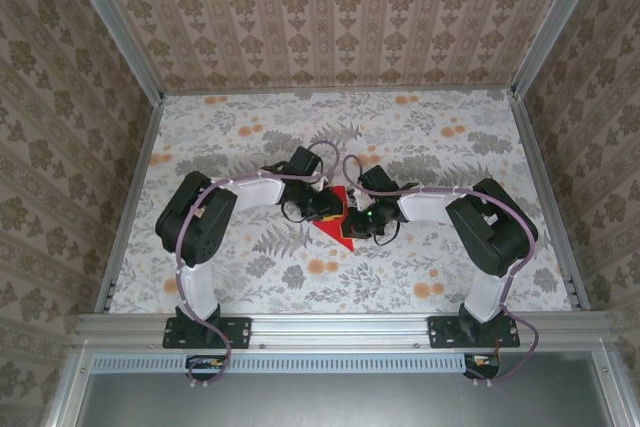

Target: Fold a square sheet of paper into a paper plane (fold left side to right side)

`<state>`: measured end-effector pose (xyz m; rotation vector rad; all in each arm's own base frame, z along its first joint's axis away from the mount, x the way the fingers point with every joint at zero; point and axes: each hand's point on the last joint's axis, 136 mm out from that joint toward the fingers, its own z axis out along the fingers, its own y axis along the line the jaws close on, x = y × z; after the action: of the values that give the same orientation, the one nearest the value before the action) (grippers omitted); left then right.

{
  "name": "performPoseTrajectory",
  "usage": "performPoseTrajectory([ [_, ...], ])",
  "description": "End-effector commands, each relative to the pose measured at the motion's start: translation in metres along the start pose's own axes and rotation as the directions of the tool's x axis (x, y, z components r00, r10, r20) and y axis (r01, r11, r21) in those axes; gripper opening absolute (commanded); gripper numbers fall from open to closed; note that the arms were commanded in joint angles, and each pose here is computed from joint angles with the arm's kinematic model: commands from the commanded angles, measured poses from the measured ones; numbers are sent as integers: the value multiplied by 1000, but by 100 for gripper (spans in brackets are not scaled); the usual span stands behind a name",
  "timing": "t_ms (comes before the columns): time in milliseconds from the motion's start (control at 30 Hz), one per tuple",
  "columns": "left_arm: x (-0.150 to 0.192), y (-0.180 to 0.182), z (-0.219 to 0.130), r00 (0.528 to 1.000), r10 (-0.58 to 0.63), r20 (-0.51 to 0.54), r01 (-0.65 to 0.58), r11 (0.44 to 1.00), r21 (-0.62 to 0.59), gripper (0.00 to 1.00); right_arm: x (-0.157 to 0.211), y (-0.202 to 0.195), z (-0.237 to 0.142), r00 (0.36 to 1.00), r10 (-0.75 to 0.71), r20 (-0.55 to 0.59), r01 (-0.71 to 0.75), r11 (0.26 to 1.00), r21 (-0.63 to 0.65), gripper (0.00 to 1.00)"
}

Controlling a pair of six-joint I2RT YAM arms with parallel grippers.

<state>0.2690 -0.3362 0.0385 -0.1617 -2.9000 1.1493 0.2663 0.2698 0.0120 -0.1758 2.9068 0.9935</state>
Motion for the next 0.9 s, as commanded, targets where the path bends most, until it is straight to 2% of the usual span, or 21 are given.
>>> performPoseTrajectory([
  [0,3,-1,8,1000,-13,-25,13,1000,17,21,38,-44,7,989,99,-111,-81,984,157,0],
  [500,-7,38,19,998,-54,-14,53,997,-64,20,45,-49,4,986,106,-128,-82,980,181,0],
  [867,-53,54,1,999,-33,41,36,997,-66,20,44,-45,1,989,93,-119,-72,983,168,0],
])
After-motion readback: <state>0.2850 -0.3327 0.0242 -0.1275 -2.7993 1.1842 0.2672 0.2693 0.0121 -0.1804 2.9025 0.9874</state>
